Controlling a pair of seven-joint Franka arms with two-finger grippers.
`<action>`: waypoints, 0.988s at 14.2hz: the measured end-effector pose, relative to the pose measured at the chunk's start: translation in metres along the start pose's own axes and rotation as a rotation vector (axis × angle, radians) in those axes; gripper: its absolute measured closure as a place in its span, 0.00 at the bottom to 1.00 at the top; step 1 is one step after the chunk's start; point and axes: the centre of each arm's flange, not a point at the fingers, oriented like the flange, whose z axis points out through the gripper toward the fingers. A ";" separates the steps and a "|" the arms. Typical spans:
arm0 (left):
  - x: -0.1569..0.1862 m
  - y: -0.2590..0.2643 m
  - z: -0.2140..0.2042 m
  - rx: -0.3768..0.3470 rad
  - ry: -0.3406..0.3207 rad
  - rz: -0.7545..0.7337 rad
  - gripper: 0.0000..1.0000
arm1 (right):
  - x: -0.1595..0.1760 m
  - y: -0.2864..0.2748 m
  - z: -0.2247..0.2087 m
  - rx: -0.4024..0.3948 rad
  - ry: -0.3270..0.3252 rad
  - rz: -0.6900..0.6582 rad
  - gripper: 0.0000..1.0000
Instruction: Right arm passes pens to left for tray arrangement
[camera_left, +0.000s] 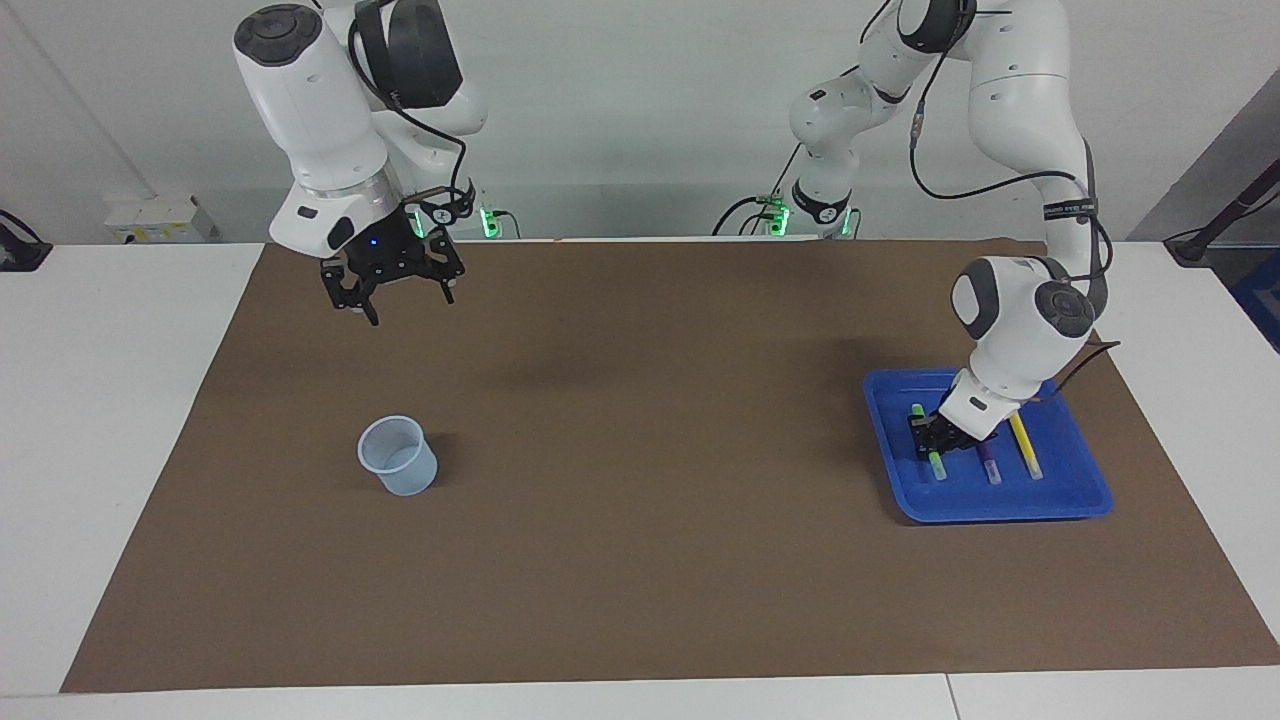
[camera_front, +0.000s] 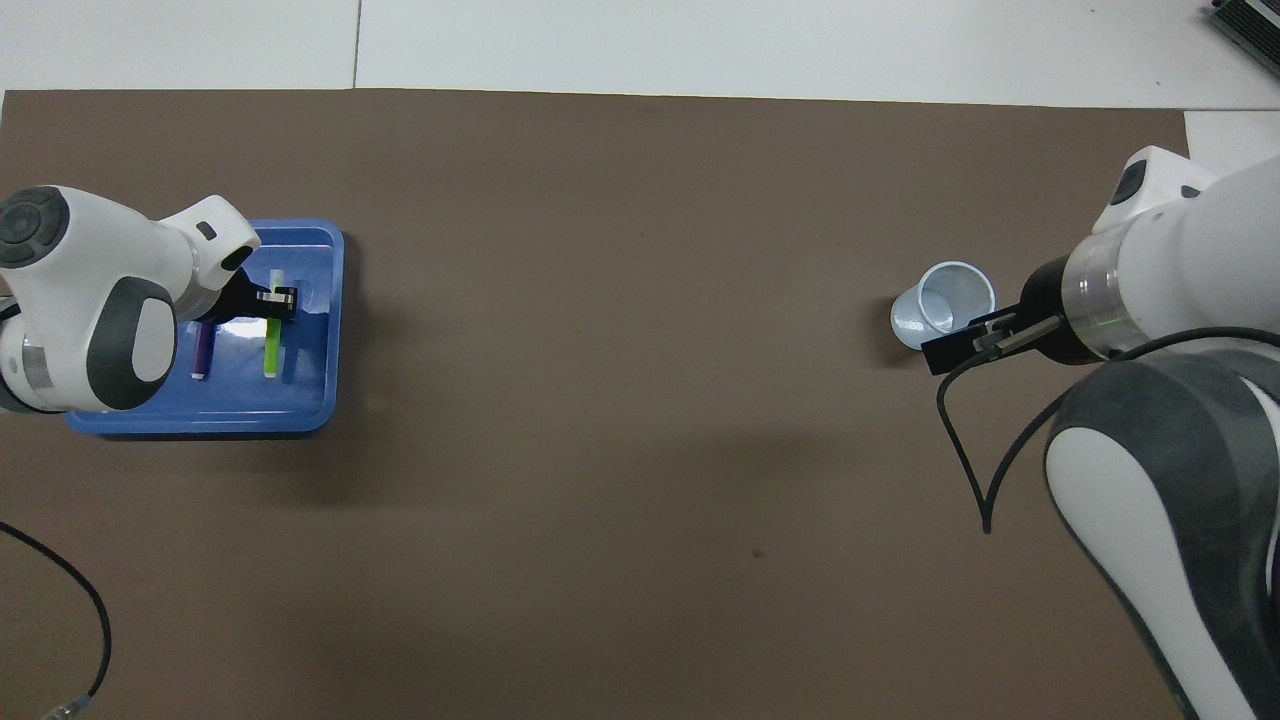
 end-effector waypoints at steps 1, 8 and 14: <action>-0.001 0.001 0.002 -0.001 -0.002 0.002 0.81 | -0.002 0.008 0.000 -0.008 -0.006 0.012 0.00; -0.002 0.002 0.003 -0.002 0.000 0.003 0.81 | -0.016 0.039 0.004 0.014 -0.071 0.087 0.00; -0.001 0.003 0.003 -0.002 0.002 -0.001 0.71 | -0.017 0.041 0.003 0.018 -0.072 0.100 0.00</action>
